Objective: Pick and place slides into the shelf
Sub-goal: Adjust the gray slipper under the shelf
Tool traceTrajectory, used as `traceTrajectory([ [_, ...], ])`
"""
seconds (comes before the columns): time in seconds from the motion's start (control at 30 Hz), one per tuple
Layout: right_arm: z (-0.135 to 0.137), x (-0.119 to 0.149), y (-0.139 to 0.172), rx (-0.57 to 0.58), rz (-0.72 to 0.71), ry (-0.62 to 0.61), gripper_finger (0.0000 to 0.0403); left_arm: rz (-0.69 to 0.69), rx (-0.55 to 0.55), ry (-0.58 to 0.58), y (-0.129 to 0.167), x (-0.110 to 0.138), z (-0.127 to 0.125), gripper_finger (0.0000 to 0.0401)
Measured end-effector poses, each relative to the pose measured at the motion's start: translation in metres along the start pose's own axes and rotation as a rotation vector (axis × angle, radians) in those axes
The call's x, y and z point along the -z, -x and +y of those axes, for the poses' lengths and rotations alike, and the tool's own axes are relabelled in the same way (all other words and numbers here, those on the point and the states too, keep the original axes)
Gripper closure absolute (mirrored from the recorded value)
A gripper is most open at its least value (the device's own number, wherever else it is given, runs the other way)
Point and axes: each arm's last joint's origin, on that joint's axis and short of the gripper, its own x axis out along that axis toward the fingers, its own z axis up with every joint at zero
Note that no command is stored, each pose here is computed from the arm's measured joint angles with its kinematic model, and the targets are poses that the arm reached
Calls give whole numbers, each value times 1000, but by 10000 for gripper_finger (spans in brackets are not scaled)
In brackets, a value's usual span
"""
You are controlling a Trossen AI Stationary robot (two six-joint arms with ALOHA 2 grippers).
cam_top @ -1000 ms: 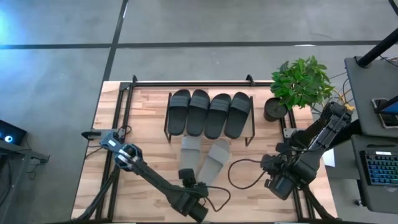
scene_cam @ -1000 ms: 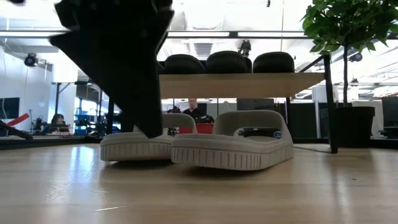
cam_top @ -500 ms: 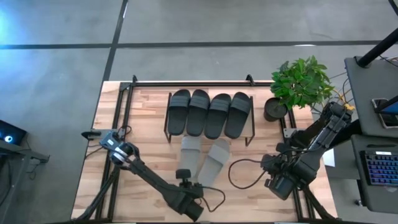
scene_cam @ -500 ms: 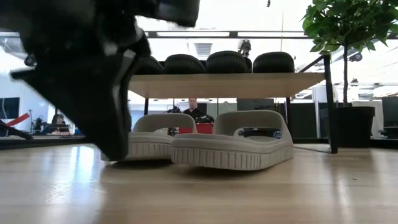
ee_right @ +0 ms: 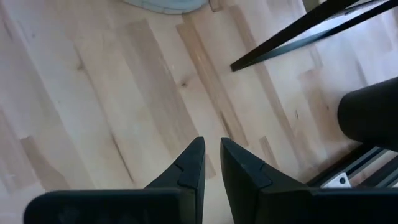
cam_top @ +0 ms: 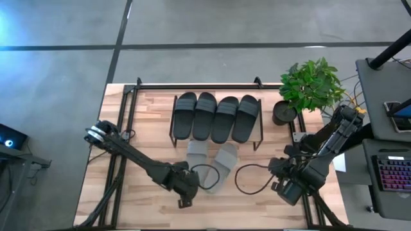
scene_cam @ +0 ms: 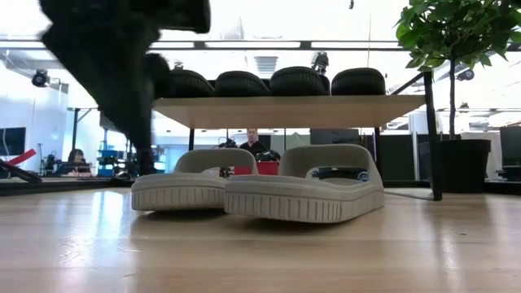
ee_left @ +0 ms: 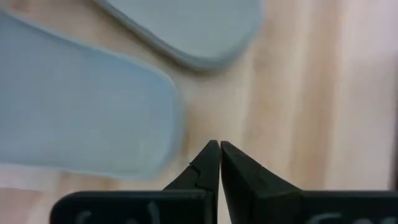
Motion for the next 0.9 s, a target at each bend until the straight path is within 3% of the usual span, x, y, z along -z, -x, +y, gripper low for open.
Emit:
traceTrajectory([
  [0.13, -1, 3, -5, 20, 6, 2, 360, 71, 8, -13, -7, 11, 4, 401],
  [0.33, -5, 9, -16, 61, 27, 2, 360, 38, 18, -101, -15, 8, 6, 401],
  [0.57, -8, 16, -27, 96, 63, -9, 360, 31, -141, -81, -31, 5, 39, 401],
  [0.9, -9, 18, -30, 112, 66, -27, 360, -61, -298, -54, -33, -36, 102, 401],
])
